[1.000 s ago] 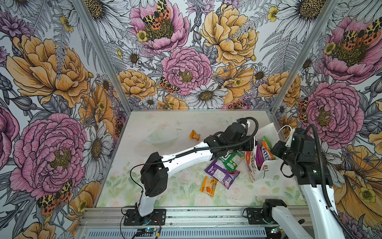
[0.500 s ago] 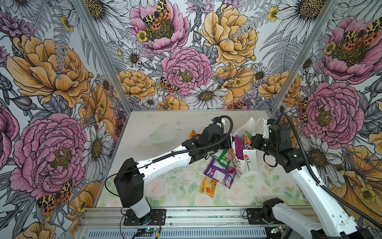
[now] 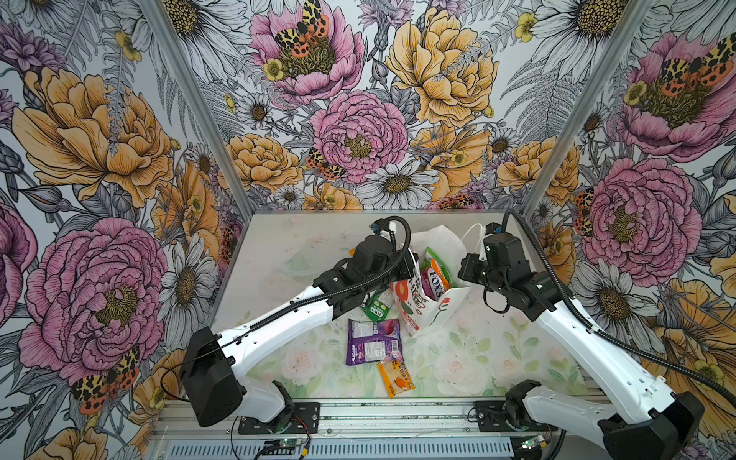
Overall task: Place the snacks into the paper bag
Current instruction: Move the snack to the middle-right of the table, then place the paper bag at the middle-right of the table.
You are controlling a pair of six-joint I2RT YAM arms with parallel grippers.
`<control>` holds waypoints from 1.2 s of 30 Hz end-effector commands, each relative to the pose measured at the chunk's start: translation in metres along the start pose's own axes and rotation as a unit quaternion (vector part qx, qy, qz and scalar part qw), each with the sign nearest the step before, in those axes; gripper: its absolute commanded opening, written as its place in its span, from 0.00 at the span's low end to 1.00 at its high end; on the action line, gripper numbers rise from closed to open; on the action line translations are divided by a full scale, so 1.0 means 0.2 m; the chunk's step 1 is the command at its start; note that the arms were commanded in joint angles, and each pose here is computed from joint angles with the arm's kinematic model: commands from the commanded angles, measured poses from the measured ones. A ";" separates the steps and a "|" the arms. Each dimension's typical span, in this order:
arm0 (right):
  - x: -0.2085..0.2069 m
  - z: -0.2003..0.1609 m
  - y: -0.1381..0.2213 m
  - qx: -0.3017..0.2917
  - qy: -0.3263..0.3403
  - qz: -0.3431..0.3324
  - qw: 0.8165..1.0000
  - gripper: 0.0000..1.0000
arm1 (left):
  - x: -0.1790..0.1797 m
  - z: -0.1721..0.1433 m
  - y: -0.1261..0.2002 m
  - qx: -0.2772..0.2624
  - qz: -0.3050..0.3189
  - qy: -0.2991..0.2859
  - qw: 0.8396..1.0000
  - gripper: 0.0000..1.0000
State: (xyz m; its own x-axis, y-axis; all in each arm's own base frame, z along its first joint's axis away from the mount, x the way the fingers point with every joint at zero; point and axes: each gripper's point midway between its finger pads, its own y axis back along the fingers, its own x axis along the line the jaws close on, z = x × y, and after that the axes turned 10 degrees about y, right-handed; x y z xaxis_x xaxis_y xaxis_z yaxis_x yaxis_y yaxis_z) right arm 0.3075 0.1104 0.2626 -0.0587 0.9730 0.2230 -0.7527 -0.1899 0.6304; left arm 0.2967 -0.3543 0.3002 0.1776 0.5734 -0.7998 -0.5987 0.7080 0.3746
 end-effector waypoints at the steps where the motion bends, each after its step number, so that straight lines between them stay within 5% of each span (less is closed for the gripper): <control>1: -0.05 0.17 0.16 -0.068 -0.003 -0.013 0.998 0.00 | -0.30 0.04 0.01 -0.006 -0.090 -0.016 0.996 0.00; 6: -0.09 0.08 0.18 -0.051 0.004 -0.019 0.998 0.00 | -0.43 -0.06 -0.04 0.015 -0.111 -0.028 0.993 0.00; 12: -0.20 0.00 0.19 -0.045 0.001 -0.039 0.998 0.00 | -0.37 -0.19 -0.19 0.054 -0.091 -0.011 0.994 0.00; 21: -0.21 -0.01 0.18 -0.026 0.030 -0.039 0.998 0.00 | -0.24 -0.06 -0.26 0.017 -0.052 -0.010 0.998 0.00; 26: -0.24 0.01 0.21 -0.033 0.033 -0.056 0.997 0.00 | -0.26 -0.07 -0.26 0.039 -0.058 -0.030 0.997 0.28; 36: -0.28 0.06 0.23 -0.043 0.033 -0.075 0.996 0.00 | -0.21 -0.05 -0.07 0.020 -0.058 -0.046 0.997 0.55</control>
State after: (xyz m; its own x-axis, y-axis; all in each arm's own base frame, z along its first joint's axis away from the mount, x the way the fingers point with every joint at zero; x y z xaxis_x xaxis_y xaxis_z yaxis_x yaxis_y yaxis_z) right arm 0.2755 0.0511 0.2604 0.0081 0.9960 0.0892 -0.7567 -0.0522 0.6517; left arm 0.2930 -0.4053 0.2980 0.2677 0.5485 -0.7922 -0.5118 0.7775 0.3654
